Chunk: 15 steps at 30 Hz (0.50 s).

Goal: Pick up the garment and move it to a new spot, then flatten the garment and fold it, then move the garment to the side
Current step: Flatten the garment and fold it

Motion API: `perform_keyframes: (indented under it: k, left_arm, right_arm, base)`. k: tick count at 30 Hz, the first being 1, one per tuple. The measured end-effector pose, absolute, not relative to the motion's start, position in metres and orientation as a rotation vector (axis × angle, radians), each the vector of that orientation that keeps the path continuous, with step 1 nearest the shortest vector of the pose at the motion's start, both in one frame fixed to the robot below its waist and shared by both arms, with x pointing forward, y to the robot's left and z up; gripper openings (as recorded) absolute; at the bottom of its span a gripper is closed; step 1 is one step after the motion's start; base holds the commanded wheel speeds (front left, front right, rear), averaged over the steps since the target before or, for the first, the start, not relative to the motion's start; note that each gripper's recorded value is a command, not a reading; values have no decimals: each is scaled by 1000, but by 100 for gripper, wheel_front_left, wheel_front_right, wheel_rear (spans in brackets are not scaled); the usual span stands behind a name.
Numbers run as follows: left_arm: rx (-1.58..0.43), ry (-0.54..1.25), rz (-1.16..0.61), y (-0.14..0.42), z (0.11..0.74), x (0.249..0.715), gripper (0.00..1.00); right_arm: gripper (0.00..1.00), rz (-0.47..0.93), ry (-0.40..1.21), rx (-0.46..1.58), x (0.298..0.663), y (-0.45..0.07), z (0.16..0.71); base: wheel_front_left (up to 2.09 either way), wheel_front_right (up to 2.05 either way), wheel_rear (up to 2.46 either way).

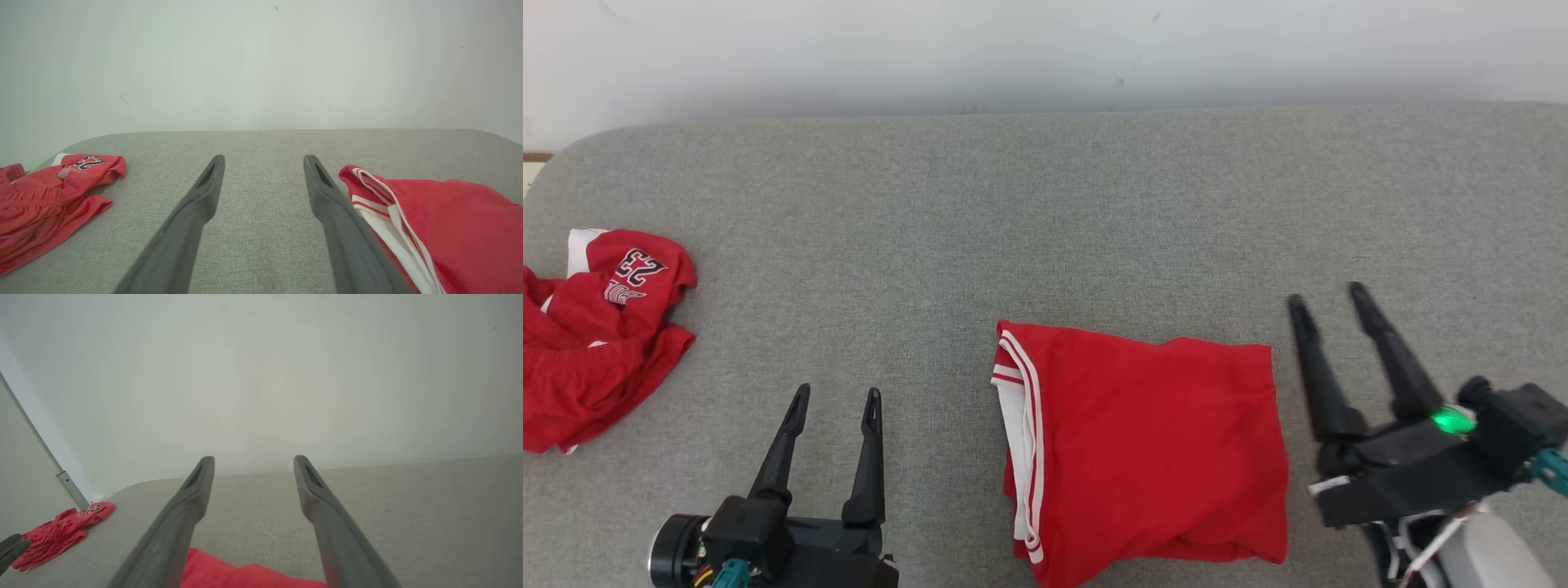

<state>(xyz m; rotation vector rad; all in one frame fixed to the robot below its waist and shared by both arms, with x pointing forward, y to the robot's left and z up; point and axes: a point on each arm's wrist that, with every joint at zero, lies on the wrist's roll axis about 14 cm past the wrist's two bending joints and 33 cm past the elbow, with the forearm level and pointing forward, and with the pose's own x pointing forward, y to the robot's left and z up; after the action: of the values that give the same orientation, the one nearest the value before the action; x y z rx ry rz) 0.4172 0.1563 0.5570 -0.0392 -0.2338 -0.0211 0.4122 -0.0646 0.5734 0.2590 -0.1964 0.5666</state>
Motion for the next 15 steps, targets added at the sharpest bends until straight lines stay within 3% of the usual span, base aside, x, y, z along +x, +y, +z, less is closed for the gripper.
perform_keyframes:
  k: [15]
  left_arm:
    - [-22,-265,-8,162,569,398,100]
  right_arm:
    - [100,378,-86,51,391,-135,535]
  base:
    - [0,0,0]
